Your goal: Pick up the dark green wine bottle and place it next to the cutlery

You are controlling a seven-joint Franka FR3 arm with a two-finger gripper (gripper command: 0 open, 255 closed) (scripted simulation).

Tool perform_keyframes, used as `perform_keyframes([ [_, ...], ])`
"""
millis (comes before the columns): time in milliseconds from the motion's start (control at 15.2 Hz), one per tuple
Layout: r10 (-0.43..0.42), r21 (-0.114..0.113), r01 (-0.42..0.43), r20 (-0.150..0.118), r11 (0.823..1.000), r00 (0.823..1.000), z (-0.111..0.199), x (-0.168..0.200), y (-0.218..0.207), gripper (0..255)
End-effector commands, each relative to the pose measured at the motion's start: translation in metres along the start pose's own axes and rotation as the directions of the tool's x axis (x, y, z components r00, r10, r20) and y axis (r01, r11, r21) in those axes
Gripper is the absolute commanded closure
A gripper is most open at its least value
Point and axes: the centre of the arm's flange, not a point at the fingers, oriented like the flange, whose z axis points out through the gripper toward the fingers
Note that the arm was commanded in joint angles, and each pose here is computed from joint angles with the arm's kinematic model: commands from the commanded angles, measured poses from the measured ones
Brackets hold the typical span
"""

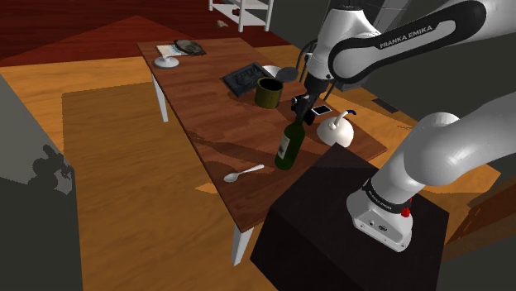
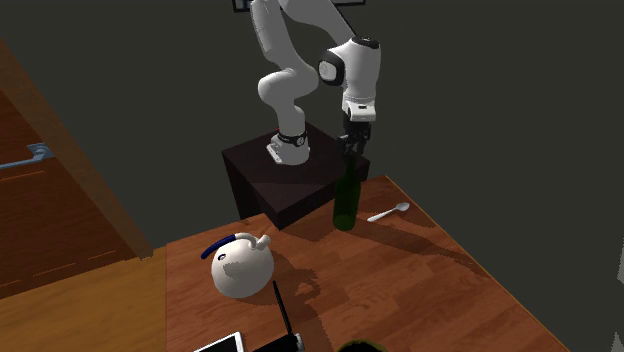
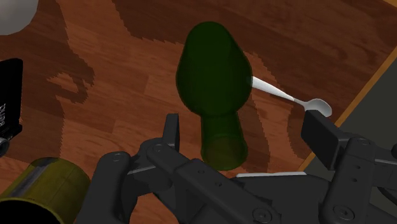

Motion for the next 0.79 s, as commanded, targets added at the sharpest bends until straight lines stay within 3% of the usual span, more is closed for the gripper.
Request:
perform_keyframes([
  [0, 0.0, 0.0, 0.0, 0.0, 1.0, 1.0, -0.013, 0.0, 0.0, 0],
  [198, 0.0, 0.0, 0.0, 0.0, 1.0, 1.0, -0.05, 0.0, 0.0, 0],
  [726, 0.0, 0.0, 0.0, 0.0, 1.0, 1.0, -0.05, 0.0, 0.0, 0],
])
